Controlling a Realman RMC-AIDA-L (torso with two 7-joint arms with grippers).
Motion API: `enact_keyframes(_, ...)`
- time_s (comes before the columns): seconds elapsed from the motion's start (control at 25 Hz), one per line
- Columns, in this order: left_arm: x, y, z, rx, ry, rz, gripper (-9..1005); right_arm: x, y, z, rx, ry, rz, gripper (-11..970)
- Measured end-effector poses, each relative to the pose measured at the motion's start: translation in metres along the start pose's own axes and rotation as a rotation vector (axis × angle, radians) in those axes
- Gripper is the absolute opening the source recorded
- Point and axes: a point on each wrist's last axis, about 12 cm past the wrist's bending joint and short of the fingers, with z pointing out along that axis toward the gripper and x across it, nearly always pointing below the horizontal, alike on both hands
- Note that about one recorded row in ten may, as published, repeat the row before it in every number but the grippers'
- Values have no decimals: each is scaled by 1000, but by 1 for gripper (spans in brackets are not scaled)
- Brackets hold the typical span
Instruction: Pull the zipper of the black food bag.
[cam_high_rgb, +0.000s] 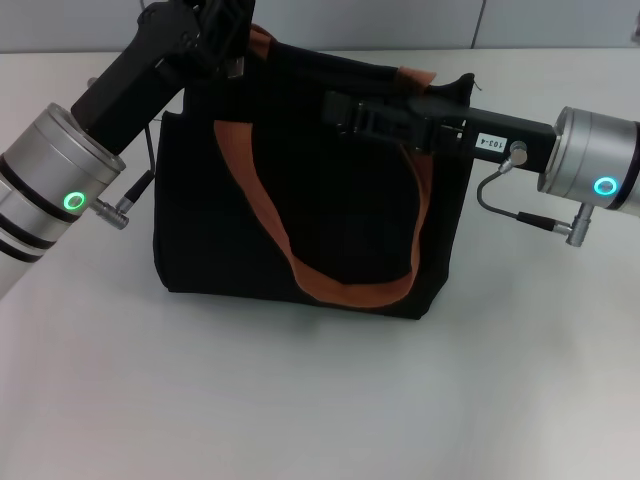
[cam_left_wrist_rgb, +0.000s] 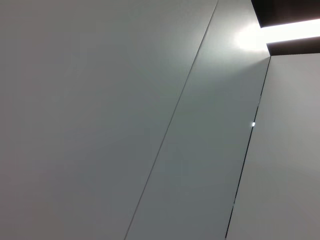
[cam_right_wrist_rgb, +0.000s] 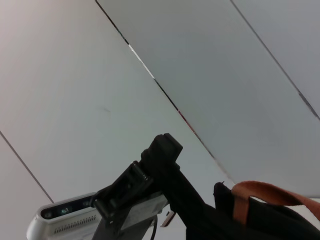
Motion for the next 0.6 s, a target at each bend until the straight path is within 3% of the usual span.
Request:
enact_keyframes(0.08, 0, 0, 0, 0, 0, 0, 24, 0, 0, 2, -3, 10, -1, 640)
enact_keyframes(0.44, 0, 0, -1, -2, -1, 0, 23, 1, 2, 4, -19, 30, 15, 412)
enact_keyframes(0.6, 0, 0, -1, -6, -1, 0, 23, 2, 4, 7, -33, 55, 28, 255)
